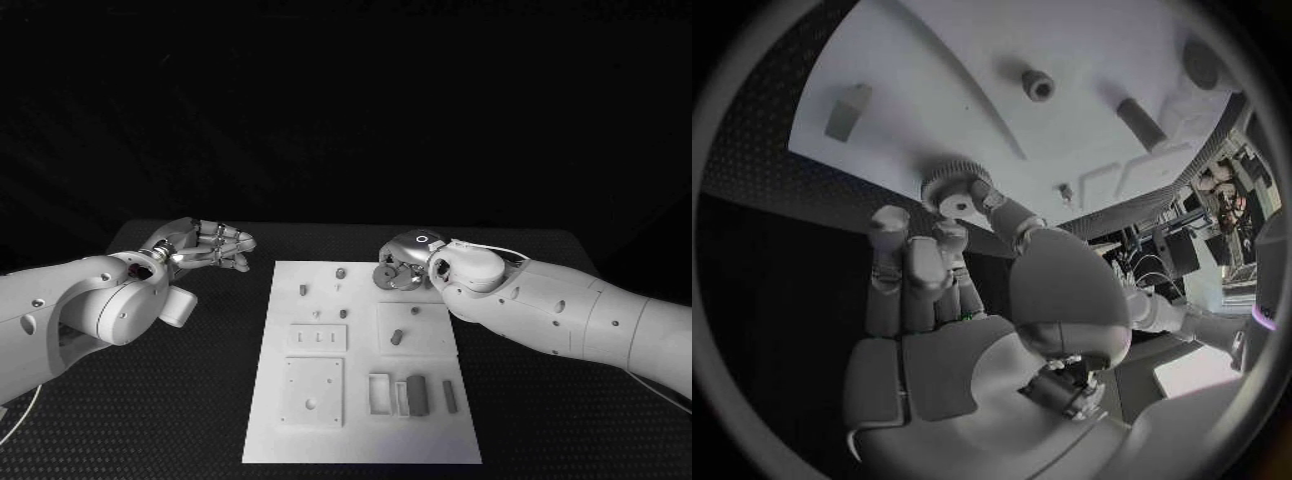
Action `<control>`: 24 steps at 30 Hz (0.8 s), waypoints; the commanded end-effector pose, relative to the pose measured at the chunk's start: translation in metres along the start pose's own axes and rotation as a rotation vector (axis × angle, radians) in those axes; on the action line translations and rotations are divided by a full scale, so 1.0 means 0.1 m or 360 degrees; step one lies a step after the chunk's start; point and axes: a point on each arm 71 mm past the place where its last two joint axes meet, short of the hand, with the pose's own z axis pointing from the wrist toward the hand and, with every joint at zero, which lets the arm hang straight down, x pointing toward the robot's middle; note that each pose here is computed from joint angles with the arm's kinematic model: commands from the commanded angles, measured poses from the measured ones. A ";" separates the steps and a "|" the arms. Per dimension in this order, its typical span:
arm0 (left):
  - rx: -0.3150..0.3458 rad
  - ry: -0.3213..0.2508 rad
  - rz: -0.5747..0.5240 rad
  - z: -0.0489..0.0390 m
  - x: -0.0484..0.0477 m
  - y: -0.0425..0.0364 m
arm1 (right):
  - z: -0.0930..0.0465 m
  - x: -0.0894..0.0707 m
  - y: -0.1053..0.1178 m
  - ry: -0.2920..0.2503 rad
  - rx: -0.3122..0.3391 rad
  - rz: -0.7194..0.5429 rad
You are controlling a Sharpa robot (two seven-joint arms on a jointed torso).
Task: Assemble the parts on the task board
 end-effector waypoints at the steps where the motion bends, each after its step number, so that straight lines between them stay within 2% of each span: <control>1: 0.0022 0.0013 0.0000 0.001 0.013 -0.018 | -0.01 -0.10 0.06 -0.0095 -0.0008 -0.0053; 8: 0.0018 0.0009 0.0000 -0.005 0.007 -0.014 | -0.05 -0.27 0.20 -0.0202 -0.0054 -0.0090; 14: 0.0020 0.0010 0.0000 -0.005 0.012 -0.017 | -0.06 -0.37 0.45 -0.0281 -0.0139 -0.0118; 17: 0.0019 0.0008 -0.0001 -0.011 0.008 -0.015 | -0.05 -0.39 0.55 -0.0317 -0.0166 -0.0150; 24: 0.0020 0.0009 0.0000 -0.006 0.008 -0.016 | -0.01 -0.32 0.77 -0.0337 -0.0224 -0.0214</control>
